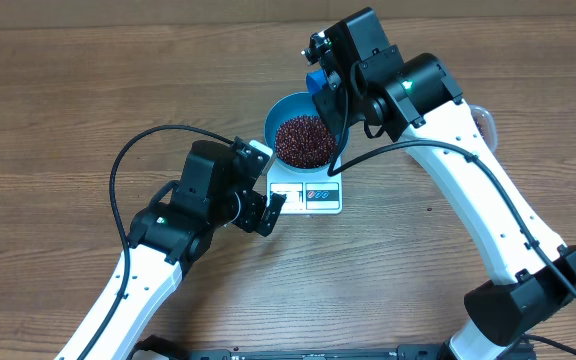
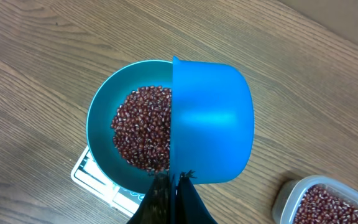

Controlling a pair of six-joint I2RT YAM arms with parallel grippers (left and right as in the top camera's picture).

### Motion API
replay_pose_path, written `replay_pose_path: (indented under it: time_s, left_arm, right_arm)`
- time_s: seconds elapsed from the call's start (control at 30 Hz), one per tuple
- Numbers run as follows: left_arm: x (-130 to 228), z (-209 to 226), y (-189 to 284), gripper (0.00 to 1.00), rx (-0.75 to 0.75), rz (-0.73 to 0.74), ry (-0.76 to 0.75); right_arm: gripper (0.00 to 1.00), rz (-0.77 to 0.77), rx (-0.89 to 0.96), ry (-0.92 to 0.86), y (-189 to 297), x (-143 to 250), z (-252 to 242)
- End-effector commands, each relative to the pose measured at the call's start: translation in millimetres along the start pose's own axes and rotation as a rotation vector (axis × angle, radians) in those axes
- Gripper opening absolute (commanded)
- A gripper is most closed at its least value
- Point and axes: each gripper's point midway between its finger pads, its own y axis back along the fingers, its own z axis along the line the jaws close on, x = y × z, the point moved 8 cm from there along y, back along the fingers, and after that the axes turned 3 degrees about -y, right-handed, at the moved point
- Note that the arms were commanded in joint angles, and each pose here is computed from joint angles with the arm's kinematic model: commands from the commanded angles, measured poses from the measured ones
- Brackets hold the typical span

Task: Scoop item into bowl and weigh 150g on scale
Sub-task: 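Tilt the scoop slowly over the bowl, trickling beans in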

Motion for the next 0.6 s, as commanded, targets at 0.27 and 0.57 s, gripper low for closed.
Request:
replay_pose_path:
  time_s: [0.27, 0.57]
  left_arm:
    - [1.0, 1.7, -1.6, 1.0, -0.008, 0.007, 0.016]
    - [1.0, 1.7, -1.6, 1.0, -0.008, 0.007, 0.016]
  right_arm:
    - [0.04, -0.045, 0.035, 0.049, 13.8, -5.7, -2.2]
    - [0.04, -0.045, 0.035, 0.049, 13.8, -5.7, -2.2]
